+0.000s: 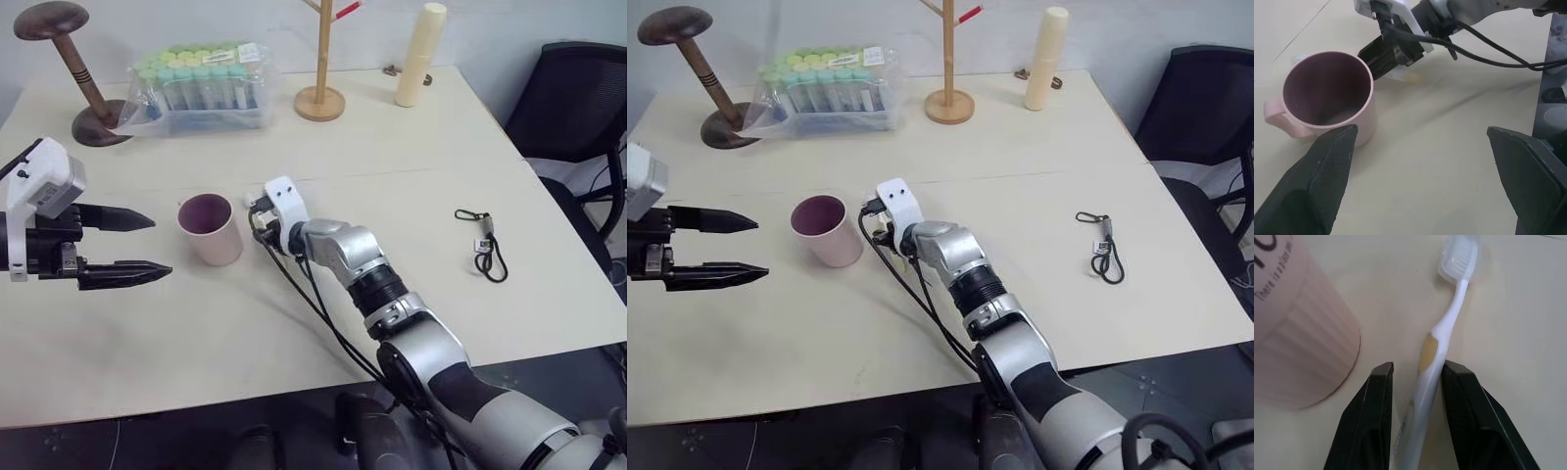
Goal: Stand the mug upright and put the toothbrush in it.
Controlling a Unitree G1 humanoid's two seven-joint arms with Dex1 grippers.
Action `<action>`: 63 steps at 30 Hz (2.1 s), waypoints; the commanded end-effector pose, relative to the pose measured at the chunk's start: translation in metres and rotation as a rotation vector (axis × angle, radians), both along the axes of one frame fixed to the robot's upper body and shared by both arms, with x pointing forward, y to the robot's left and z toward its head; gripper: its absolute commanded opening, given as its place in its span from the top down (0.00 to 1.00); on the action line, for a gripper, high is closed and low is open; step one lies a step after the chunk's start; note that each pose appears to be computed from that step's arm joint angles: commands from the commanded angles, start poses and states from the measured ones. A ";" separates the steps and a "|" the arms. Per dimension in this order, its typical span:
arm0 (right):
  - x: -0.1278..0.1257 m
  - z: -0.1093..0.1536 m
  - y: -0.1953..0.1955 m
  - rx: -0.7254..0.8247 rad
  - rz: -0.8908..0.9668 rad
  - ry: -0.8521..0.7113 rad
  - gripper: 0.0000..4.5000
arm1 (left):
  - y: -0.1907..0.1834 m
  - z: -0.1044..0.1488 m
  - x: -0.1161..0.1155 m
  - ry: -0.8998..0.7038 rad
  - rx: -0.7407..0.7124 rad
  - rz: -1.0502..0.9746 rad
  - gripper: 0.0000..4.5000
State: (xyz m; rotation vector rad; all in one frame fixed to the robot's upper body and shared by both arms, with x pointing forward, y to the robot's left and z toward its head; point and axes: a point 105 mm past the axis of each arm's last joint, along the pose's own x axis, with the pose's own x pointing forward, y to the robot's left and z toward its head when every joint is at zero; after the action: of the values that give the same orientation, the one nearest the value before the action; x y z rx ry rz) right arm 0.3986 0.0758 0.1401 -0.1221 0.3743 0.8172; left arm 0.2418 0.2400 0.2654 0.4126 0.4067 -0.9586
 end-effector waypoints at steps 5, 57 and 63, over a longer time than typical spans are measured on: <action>0.007 -0.010 -0.013 -0.020 -0.044 0.005 0.97 | -0.001 0.009 0.000 -0.054 -0.002 0.008 0.00; -0.026 0.071 -0.054 0.085 0.169 -0.188 0.97 | 0.010 0.003 0.007 -0.135 -0.210 0.181 0.00; -0.047 0.031 -0.098 -0.080 0.206 -0.119 0.97 | 0.005 0.001 0.010 -0.128 -0.217 0.154 0.00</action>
State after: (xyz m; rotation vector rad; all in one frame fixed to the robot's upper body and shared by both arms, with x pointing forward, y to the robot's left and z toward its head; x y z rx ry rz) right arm 0.3587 -0.0262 0.1582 -0.2595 0.3371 0.9619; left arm 0.2524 0.2471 0.2609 0.2349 0.2462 -0.7963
